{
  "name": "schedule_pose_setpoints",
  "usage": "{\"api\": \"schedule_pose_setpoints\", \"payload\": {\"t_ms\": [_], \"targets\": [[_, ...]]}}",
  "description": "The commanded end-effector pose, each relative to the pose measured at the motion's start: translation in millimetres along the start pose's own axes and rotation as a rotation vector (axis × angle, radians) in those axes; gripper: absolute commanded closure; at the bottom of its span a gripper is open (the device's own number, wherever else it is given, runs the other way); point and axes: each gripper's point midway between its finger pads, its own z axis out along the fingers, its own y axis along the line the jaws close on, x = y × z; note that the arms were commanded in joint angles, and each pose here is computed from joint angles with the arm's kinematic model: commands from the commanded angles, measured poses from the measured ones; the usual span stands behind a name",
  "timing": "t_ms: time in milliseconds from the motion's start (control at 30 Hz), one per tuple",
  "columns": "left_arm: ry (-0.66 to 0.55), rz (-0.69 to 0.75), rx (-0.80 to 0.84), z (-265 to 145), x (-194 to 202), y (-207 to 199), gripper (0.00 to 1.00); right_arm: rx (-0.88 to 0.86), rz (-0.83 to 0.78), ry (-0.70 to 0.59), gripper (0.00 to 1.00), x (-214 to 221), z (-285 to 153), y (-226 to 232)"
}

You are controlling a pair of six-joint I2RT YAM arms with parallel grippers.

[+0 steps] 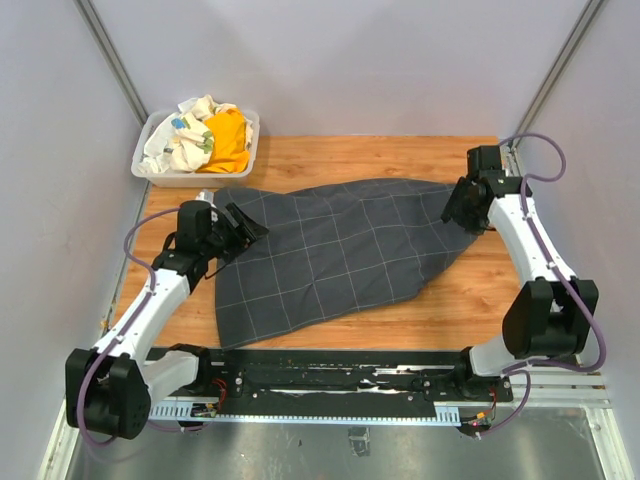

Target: Put the pillow into the pillowcase

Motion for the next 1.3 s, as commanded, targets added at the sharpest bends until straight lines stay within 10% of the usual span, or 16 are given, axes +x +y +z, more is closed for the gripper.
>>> {"api": "schedule_pose_setpoints", "payload": {"t_ms": [0,467,933,1033,1167,1267], "targets": [[0.048,0.035,0.063,-3.0,16.5,-15.8,0.24,-0.015,0.005,0.068,0.45,36.5,3.6,-8.7],[0.275,0.188,0.163,36.1,131.2,-61.6,0.20,-0.004,0.081,0.223,0.36,94.4,48.4,-33.0],[0.276,0.216,-0.215,55.2,129.0,43.3,0.35,-0.083,0.111,0.340,0.33,116.4,97.0,-8.6],[0.248,0.202,-0.221,50.7,111.4,54.7,0.35,-0.104,0.101,0.342,0.49,116.0,98.7,-1.9],[0.222,0.227,-0.207,47.4,99.6,48.7,0.33,-0.095,0.094,0.340,0.98,113.3,98.8,-1.6],[0.219,0.221,-0.198,46.9,98.1,44.9,0.32,-0.082,0.080,0.305,0.99,104.2,80.1,-4.1]]}}
